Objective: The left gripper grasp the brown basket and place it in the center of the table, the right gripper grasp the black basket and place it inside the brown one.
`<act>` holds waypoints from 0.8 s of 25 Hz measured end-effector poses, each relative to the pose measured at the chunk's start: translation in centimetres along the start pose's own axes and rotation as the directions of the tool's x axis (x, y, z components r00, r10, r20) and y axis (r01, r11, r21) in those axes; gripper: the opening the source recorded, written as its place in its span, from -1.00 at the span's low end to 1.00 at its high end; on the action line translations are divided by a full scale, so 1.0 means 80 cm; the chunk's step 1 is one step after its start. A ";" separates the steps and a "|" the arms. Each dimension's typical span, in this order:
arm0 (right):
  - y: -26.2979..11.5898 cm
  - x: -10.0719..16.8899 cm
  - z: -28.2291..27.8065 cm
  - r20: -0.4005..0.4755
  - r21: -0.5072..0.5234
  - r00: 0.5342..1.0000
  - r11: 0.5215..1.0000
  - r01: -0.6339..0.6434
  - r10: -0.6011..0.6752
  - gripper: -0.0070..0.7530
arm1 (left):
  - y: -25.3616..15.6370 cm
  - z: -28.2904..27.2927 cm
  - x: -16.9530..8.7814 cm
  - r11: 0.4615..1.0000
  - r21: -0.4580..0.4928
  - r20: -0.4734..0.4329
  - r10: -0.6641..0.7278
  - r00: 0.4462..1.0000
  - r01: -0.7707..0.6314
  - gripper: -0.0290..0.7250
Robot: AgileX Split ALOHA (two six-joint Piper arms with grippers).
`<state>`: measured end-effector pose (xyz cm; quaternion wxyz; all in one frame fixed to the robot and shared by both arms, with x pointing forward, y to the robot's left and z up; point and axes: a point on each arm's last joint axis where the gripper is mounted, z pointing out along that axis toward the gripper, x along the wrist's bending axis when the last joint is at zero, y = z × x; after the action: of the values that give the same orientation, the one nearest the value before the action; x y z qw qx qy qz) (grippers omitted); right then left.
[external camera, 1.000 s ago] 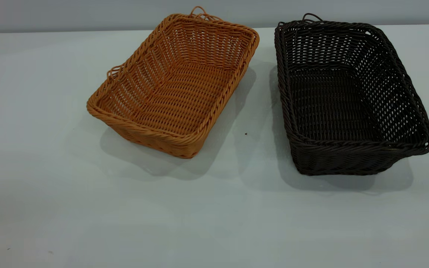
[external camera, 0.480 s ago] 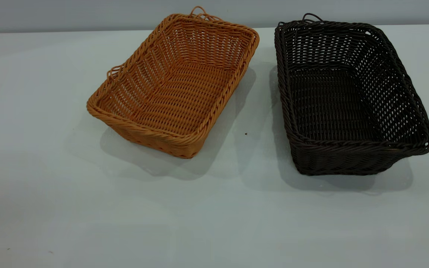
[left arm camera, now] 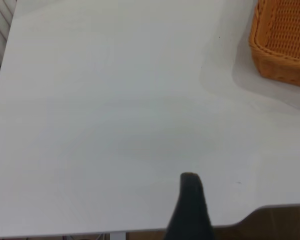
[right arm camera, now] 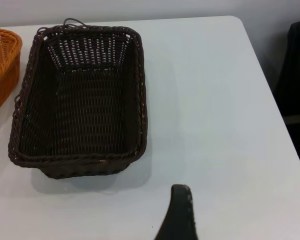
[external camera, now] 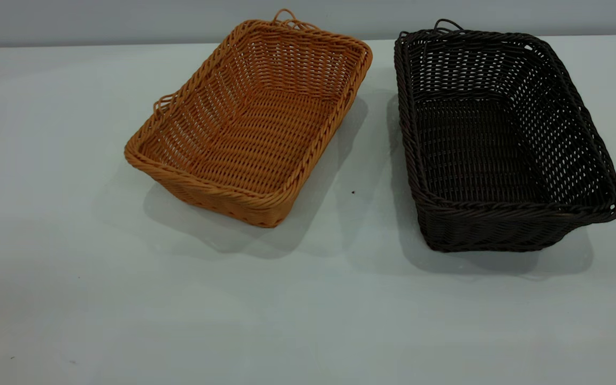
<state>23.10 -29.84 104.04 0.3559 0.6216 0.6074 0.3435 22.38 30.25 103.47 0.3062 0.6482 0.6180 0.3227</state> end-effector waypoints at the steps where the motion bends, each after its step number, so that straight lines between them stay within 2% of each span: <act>1: 0.000 0.000 0.000 0.000 0.000 1.000 1.000 0.000 0.000 0.50 | 0.000 0.000 0.000 1.000 0.000 0.000 0.000 1.000 0.000 0.48; 8: 0.000 0.000 0.000 0.000 0.000 1.000 1.000 0.000 0.000 0.50 | 0.012 -0.004 0.001 1.000 -0.028 -0.001 -0.012 1.000 0.012 0.48; 10: 0.000 0.000 0.000 0.000 0.000 1.000 1.000 0.000 0.000 0.50 | 0.035 -0.006 0.001 0.998 -0.056 0.000 -0.032 0.999 0.032 0.48; 13: 0.000 0.001 0.000 -0.010 0.000 1.000 1.000 -0.006 0.006 0.50 | 0.077 0.008 0.001 0.998 -0.032 0.023 -0.049 0.999 0.049 0.48; 20: 0.000 0.002 0.000 -0.021 0.000 1.000 1.000 -0.016 0.016 0.50 | 0.180 0.107 0.001 0.998 0.047 0.047 -0.040 0.998 0.038 0.48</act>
<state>23.10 -29.65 104.04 0.3468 0.6229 0.6060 0.3528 37.94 29.66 109.76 0.3124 0.6503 0.6303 0.2867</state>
